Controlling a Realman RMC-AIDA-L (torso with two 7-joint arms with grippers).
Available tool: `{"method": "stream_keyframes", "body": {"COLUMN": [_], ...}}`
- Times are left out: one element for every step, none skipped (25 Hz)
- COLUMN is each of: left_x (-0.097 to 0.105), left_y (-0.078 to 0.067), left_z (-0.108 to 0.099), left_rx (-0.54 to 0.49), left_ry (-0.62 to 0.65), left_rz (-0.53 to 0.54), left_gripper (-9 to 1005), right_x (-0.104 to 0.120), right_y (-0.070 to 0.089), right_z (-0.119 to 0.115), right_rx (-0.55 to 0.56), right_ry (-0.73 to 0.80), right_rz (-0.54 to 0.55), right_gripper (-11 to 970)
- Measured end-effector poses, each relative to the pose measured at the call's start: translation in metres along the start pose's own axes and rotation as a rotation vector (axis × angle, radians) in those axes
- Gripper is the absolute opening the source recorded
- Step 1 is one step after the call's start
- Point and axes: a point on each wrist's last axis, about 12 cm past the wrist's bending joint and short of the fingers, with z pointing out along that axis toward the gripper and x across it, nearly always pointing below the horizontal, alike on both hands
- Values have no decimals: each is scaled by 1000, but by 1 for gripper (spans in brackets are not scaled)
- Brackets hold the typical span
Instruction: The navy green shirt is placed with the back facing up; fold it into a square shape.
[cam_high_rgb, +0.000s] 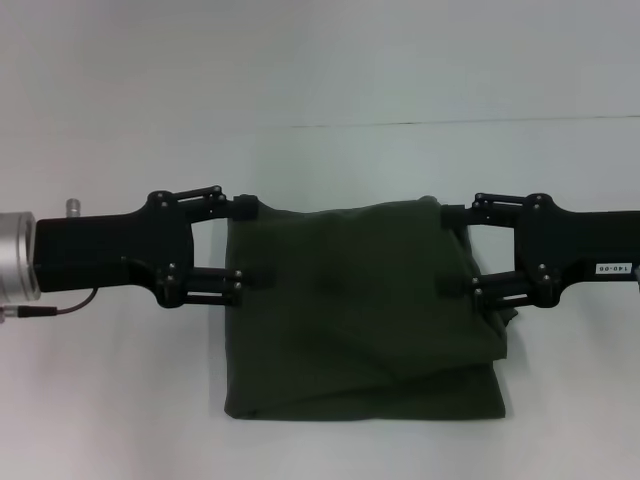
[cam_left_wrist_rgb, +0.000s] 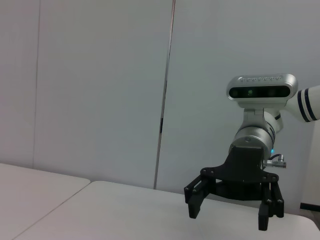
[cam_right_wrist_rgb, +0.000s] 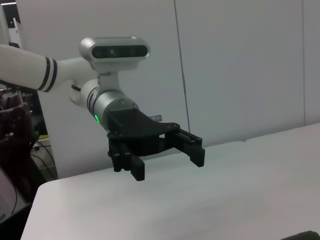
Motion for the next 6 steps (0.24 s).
{"method": "stream_keyframes", "body": {"left_x": [0, 1, 1, 1, 1, 1], "left_y": [0, -1, -1, -1, -1, -1], "left_z": [1, 1, 2, 3, 3, 3], "left_rx": [1, 2, 3, 4, 5, 5], "left_ry": [-1, -1, -1, -1, 0, 1], "left_rz": [-1, -1, -2, -2, -2, -2], "left_gripper": [863, 863, 863, 863, 863, 863], "right_x": [0, 0, 0, -1, -1, -1], "right_y": [0, 0, 0, 0, 0, 0], "right_z": [0, 0, -1, -1, -1, -1], "right_rx": [-3, -5, -6, -6, -7, -8], "right_ry": [1, 2, 4, 4, 5, 7], "right_rz": [-1, -2, -2, -3, -4, -6], "right_gripper": [919, 919, 919, 919, 919, 919]}}
